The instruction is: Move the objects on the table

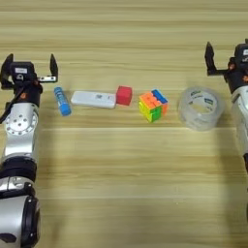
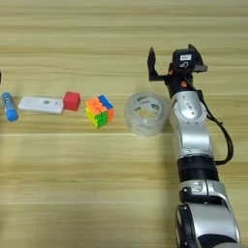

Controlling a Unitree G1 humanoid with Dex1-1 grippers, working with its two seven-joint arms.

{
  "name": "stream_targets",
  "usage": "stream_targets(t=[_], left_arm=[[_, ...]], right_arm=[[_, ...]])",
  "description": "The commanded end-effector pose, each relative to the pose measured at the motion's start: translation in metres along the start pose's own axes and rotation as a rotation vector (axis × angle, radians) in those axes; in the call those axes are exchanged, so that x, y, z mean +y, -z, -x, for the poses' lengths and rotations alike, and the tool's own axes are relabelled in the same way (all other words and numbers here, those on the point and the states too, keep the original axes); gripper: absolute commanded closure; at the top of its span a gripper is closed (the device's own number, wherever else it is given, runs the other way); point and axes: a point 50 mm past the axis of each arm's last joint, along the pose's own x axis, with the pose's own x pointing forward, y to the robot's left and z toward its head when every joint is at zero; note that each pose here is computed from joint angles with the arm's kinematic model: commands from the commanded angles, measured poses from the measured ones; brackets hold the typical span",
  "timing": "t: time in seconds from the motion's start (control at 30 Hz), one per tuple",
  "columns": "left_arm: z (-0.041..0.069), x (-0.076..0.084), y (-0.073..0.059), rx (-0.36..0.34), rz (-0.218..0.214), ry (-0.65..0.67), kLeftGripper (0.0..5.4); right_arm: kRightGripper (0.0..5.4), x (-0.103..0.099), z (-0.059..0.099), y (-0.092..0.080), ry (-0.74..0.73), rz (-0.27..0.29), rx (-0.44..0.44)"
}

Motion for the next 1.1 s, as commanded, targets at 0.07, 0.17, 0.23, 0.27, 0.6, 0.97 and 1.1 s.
stream_targets(t=[0.07,0.17,0.23,0.27,0.6,0.97,1.1], left_arm=[[0.002,0.000,0.002,0.016,-0.006,-0.006,0.00],[0.002,0.000,0.001,0.012,-0.005,-0.007,0.00],[0.002,0.000,-0.001,0.005,-0.004,-0.006,0.00],[0.002,0.000,-0.001,0.002,-0.004,-0.006,0.00],[0.005,-0.006,-0.001,0.019,-0.001,0.035,0.00],[0.019,-0.015,-0.012,0.124,0.000,0.185,0.00],[0.028,-0.018,-0.010,0.178,-0.051,0.227,0.00]], right_arm=[[0.02,-0.003,0.000,-0.001,0.003,-0.005,0.001],[0.02,-0.003,0.000,-0.001,0.002,-0.004,0.001],[0.02,-0.002,0.000,-0.001,0.000,-0.003,0.005],[0.02,-0.002,0.000,0.000,0.000,-0.002,0.007],[0.02,-0.004,0.000,0.003,0.010,0.002,0.022],[0.02,-0.006,0.000,-0.001,0.032,-0.008,0.009],[0.02,-0.008,0.000,-0.002,0.042,-0.012,0.007]])
